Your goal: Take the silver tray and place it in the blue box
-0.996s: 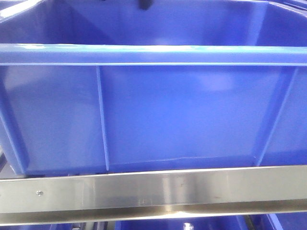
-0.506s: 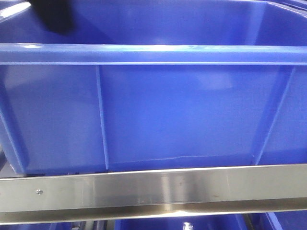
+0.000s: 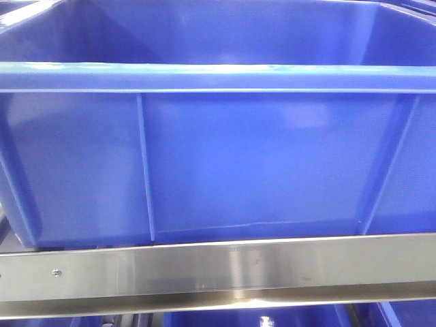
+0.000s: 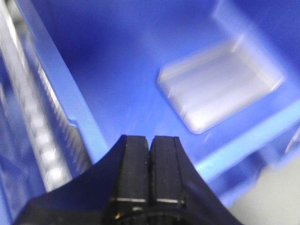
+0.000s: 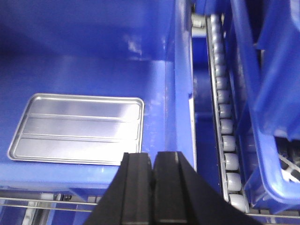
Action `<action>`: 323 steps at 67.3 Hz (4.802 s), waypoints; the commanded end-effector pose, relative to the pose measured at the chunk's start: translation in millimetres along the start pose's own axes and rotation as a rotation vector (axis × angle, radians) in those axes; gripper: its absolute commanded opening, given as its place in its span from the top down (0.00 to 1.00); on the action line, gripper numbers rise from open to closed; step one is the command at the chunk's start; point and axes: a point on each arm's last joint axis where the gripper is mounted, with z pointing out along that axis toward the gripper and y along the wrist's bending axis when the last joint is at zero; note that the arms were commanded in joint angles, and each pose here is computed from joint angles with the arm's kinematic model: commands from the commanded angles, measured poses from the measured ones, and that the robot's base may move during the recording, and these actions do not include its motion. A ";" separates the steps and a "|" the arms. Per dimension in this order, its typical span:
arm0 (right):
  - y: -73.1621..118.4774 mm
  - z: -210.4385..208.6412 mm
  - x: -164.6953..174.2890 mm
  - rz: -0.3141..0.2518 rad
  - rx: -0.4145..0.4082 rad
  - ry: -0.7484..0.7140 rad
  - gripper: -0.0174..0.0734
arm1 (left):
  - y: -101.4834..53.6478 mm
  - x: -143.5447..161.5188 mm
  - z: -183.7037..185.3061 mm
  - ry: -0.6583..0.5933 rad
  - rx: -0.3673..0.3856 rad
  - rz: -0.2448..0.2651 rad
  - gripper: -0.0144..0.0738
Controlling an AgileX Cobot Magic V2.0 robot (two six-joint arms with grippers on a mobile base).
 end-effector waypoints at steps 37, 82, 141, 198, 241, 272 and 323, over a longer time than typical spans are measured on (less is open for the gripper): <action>-8.3 -21.6 50.1 -0.013 -0.079 -0.311 0.75 | 9.8 37.3 -37.8 -0.216 0.073 -0.027 0.96; -8.3 -21.6 50.1 -0.013 -0.079 -0.311 0.75 | 11.8 87.9 -43.5 -0.402 -0.064 -0.097 0.96; -8.3 -21.6 50.1 -0.013 -0.079 -0.311 0.75 | 37.3 172.8 -6.3 -0.666 -0.567 -0.127 0.96; -9.1 -18.1 51.4 -0.042 -0.052 -0.337 0.75 | 37.3 172.8 -6.3 -0.666 -0.567 -0.127 0.96; -21.0 37.9 152.1 -0.019 0.099 -0.572 0.75 | 37.3 172.8 -6.3 -0.666 -0.567 -0.127 0.96; -21.6 40.7 156.1 -0.002 0.098 -0.539 0.75 | 37.4 172.8 -6.1 -0.664 -0.567 -0.128 0.96; -21.6 40.7 156.1 -0.002 0.098 -0.539 0.75 | 37.4 172.8 -6.1 -0.664 -0.567 -0.128 0.96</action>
